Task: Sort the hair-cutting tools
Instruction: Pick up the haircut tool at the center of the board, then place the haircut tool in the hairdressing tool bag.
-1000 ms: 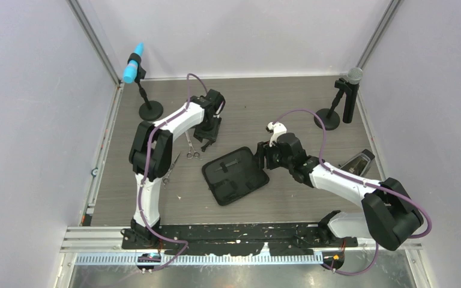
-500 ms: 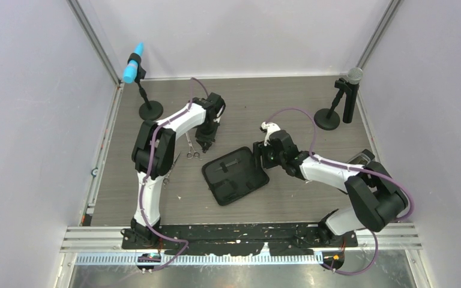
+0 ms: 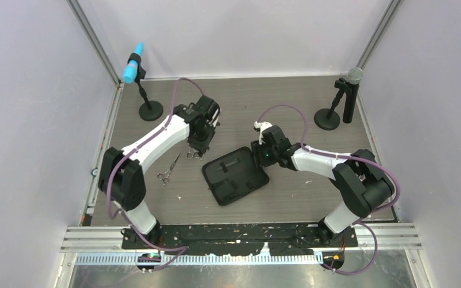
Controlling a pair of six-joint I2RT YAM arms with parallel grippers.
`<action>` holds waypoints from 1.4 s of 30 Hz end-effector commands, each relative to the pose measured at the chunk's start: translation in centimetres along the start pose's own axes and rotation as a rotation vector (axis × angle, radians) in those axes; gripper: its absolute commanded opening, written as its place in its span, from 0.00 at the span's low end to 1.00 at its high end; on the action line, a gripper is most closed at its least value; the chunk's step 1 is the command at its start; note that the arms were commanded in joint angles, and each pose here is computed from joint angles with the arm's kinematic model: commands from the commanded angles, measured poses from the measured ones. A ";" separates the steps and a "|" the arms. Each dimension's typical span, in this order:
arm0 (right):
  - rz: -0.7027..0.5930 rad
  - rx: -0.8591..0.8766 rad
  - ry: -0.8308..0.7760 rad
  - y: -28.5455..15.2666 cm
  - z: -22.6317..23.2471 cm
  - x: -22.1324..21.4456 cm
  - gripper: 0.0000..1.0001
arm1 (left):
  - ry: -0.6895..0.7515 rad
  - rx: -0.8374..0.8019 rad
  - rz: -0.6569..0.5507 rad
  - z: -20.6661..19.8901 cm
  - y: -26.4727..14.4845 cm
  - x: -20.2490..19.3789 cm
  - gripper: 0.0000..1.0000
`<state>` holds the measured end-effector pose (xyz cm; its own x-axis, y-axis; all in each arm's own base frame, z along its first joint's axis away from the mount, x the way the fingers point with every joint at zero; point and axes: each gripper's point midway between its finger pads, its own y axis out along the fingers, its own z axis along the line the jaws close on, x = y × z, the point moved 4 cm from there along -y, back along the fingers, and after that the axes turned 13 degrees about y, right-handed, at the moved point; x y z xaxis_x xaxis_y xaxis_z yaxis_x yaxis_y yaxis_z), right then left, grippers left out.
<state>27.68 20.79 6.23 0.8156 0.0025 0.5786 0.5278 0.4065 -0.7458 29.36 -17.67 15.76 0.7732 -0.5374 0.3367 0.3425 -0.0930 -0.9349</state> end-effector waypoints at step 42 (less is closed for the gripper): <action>0.000 0.061 -0.098 1.1 0.5 0.3 0.05 | 0.333 0.025 0.348 -6.7 0.7 -8.9 0.04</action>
<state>27.66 20.87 5.11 0.8053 0.0841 0.5869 0.5016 0.4312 -0.7500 18.29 -18.23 10.72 0.6600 -0.7491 -0.0573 0.0844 0.1498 -0.9851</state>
